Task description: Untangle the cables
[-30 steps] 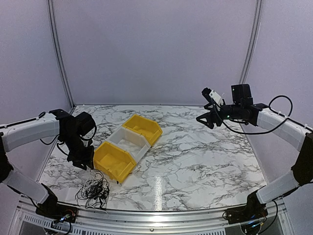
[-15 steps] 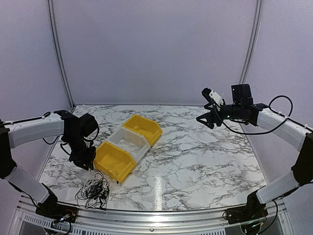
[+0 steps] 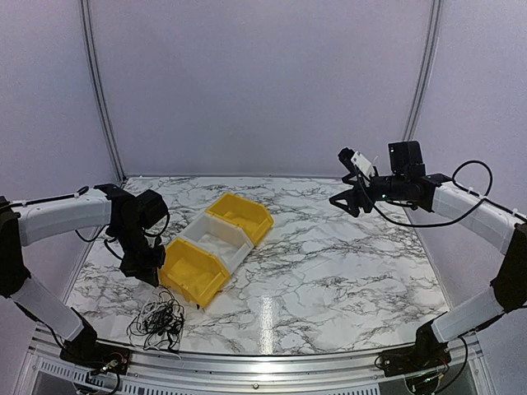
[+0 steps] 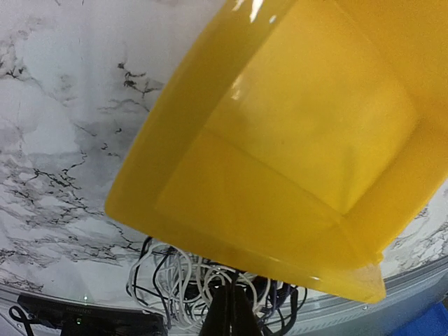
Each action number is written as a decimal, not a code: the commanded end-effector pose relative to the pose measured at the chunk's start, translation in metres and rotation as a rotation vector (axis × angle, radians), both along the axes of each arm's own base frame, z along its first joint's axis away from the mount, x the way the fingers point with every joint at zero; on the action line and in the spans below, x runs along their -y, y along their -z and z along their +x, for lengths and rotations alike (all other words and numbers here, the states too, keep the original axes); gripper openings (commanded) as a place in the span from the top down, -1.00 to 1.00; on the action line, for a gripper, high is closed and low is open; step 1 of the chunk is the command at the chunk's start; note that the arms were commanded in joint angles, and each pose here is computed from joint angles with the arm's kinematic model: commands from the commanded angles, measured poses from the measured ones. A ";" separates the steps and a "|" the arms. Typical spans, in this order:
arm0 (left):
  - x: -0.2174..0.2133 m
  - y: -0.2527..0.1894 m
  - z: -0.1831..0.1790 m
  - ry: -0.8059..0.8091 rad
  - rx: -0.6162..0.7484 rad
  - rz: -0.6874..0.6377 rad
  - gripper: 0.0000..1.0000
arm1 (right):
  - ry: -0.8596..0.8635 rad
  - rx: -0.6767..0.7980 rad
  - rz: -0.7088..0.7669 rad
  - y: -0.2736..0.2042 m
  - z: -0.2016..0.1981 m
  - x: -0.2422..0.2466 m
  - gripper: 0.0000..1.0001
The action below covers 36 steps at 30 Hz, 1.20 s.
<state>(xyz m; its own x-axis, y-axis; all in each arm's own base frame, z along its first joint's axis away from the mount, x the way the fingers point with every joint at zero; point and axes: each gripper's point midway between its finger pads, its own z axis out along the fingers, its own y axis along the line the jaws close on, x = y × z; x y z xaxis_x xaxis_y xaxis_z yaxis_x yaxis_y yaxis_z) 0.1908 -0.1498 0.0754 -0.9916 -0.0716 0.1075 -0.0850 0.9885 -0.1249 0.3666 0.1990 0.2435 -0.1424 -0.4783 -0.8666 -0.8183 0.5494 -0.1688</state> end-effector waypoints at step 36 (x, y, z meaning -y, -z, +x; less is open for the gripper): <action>0.132 -0.242 0.094 0.436 0.796 -0.682 1.00 | -0.614 -0.196 0.397 -0.066 -0.076 -0.314 -0.05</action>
<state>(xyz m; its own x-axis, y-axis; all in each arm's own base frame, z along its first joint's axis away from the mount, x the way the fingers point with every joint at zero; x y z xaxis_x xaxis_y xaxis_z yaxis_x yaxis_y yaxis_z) 0.2846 -0.2741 0.3038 -0.7490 0.1394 -0.6477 0.5590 0.6577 -0.5049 0.2867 0.5022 0.2935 -0.1253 -0.2255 -0.9662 -0.9907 -0.0238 0.1341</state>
